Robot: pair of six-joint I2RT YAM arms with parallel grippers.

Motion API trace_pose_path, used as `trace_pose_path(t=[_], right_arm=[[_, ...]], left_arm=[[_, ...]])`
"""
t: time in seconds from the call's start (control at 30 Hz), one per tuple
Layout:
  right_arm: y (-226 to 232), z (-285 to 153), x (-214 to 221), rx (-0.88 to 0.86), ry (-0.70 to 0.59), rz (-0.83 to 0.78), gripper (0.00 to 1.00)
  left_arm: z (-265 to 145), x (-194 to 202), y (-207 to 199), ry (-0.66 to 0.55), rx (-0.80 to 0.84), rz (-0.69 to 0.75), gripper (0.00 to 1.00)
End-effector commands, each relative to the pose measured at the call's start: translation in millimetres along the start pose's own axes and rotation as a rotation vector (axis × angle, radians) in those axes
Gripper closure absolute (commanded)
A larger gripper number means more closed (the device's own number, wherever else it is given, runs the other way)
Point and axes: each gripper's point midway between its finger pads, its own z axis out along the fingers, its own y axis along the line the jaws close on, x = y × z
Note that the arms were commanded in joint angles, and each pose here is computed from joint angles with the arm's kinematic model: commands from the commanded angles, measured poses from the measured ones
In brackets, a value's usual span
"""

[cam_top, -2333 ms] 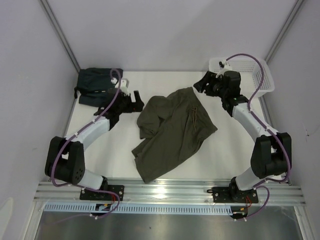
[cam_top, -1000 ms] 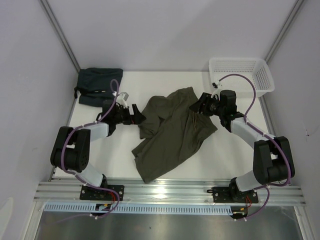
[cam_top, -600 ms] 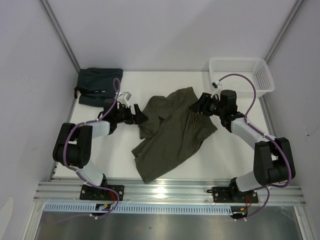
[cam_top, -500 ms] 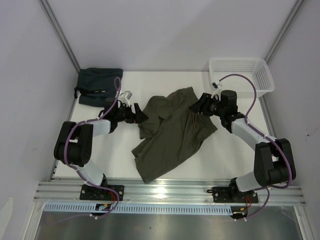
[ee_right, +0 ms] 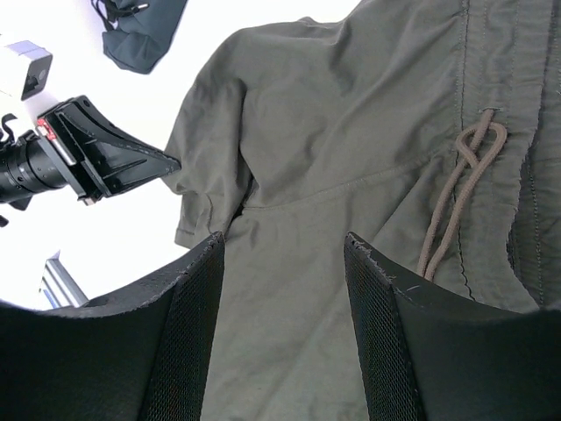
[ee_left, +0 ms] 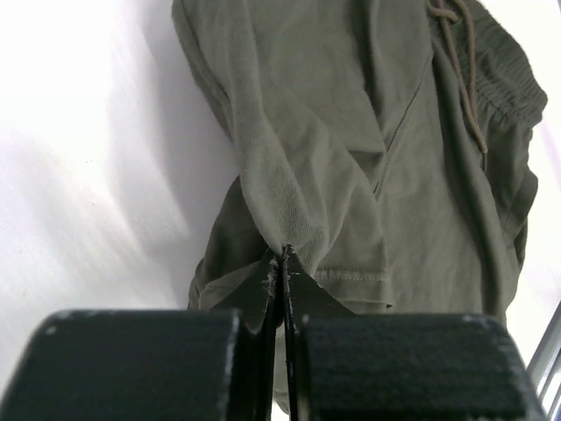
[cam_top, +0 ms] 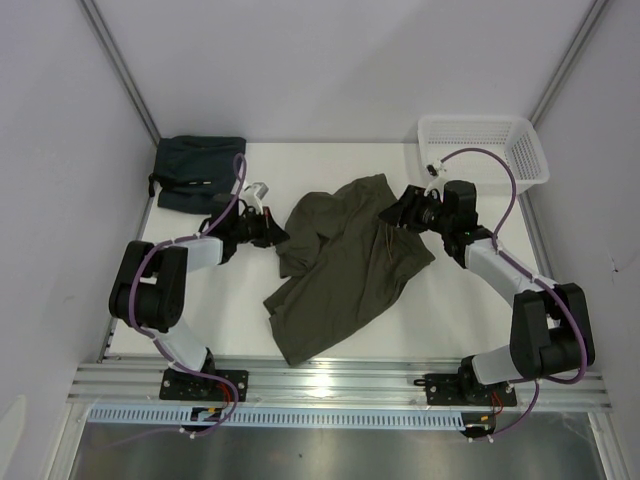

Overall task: Fold and stack the shorts
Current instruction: Flatten the shorts out

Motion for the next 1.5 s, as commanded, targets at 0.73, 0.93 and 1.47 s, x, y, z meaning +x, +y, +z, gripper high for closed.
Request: trace_pose_path(t=[0.73,0.93,1.47], right_arm=[[-89.4,-17.6,101.6,0.517,0.231,0.103,1.0],[-106.3,-19.3,109.6,0.595,0.238,0.11,1.0],[-113.0,-21.9,130.2,0.603,0.259,0.103,1.0]], left_arm=[[-61.0,-93.1,51.8,0.306,-0.713,0.053,1.0],[-63.7,-111.8,94.7,0.4,-0.926,0.136,1.0],[-27.3,-197.6,131.0,0.16,-0.992,0.197,1.0]])
